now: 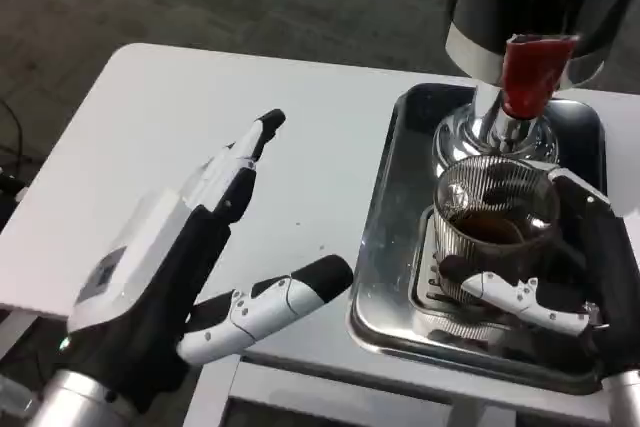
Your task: Grasp the cup under the faucet to collect the drink, then remove the cup.
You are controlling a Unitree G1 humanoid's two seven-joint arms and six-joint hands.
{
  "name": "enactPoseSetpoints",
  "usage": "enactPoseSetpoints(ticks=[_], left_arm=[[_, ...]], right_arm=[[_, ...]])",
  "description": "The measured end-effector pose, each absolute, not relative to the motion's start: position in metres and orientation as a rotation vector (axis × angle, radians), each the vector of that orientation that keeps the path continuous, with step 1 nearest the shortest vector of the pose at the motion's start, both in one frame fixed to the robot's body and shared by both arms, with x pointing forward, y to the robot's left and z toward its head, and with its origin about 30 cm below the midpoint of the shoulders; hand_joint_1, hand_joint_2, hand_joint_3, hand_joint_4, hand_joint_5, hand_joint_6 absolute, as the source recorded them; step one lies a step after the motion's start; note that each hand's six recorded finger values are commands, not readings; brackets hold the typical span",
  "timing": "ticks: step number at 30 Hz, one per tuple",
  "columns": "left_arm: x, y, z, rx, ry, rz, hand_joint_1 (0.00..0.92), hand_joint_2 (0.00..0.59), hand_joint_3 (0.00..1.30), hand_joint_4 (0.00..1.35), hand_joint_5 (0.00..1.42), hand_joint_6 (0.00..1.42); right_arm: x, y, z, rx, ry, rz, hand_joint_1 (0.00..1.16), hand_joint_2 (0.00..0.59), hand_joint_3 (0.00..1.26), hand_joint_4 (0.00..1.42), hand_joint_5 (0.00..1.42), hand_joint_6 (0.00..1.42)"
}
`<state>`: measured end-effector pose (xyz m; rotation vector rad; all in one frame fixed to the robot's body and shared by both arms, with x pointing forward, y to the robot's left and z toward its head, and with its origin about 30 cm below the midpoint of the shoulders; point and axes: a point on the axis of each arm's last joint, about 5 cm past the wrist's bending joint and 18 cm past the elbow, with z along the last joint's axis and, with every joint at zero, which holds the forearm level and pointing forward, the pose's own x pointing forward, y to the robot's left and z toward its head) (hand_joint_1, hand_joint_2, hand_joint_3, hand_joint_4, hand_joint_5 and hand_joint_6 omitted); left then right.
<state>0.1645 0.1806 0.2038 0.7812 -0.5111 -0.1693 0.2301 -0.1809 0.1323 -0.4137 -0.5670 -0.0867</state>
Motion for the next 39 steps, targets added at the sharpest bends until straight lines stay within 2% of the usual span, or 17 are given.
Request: enactPoseSetpoints(ticks=[13,22,39], left_arm=[[0.164,0.177,0.203,0.777,-0.515,-0.188,0.0,0.054,0.0,0.0,0.0,0.0],[0.164,0.176,0.204,0.777,-0.519,-0.193,0.0,0.054,0.0,0.0,0.0,0.0],[0.163,0.171,0.208,0.789,-0.544,-0.186,0.0,0.056,0.0,0.0,0.0,0.0]], right_arm=[[0.219,-0.189,0.133,-0.411,-0.556,-0.083,0.84,0.157,0.59,0.61,0.72,0.62],[0.215,-0.19,0.142,-0.409,-0.595,-0.076,0.84,0.157,0.59,0.62,0.73,0.62],[0.2,-0.199,0.143,-0.4,-0.589,-0.083,0.84,0.157,0.59,0.63,0.75,0.65]])
